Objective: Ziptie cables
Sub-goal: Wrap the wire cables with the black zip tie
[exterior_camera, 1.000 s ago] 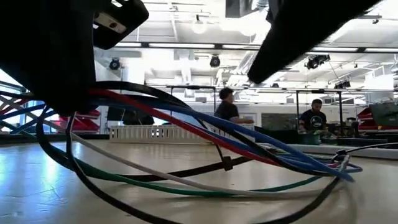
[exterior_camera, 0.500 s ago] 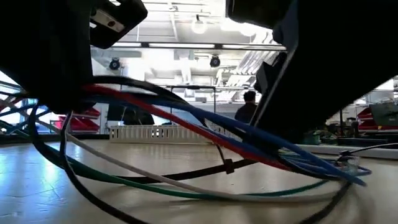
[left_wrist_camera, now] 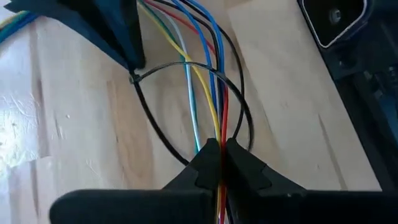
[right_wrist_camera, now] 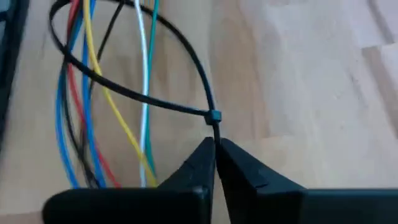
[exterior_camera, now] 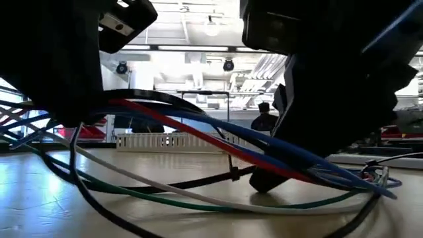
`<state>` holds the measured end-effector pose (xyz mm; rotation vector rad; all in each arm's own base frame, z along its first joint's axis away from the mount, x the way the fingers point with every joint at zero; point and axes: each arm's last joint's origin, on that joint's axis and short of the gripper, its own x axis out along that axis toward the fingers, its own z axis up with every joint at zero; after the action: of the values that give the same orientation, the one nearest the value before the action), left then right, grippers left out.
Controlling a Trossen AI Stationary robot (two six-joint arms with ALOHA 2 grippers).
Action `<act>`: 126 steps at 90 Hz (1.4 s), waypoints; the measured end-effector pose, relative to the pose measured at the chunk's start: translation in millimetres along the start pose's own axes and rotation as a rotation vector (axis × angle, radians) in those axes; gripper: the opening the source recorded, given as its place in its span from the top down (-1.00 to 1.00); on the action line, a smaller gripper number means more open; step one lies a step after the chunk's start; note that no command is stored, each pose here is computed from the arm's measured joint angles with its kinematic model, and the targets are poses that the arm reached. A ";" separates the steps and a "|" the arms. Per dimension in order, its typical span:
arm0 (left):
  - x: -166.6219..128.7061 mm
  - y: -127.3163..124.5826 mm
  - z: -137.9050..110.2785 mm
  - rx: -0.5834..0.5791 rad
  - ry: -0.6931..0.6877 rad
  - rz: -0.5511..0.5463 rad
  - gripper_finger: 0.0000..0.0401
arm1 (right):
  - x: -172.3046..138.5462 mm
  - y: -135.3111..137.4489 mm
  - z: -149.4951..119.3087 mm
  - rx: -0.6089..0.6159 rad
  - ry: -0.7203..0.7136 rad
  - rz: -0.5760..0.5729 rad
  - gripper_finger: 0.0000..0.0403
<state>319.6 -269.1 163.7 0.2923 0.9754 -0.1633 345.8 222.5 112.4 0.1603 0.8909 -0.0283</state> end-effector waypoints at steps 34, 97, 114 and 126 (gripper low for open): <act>-4.2 -3.0 -10.3 -0.060 0.037 0.123 1.00 | -39.5 29.8 28.5 -0.239 0.026 -0.215 1.00; -33.1 -20.5 -22.3 -0.088 -0.050 0.317 1.00 | -57.3 48.2 56.7 -0.397 0.012 -0.126 1.00; -38.5 -32.8 -27.6 -0.124 -0.055 0.277 1.00 | -57.5 46.3 53.9 -0.390 0.042 -0.137 1.00; -39.7 -35.8 -28.4 -0.149 -0.065 0.268 1.00 | -57.9 44.8 51.8 -0.402 0.064 -0.150 1.00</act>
<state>265.7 -293.8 175.8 0.2756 0.8704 0.1431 353.4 256.5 195.1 -0.2825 0.9536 0.0168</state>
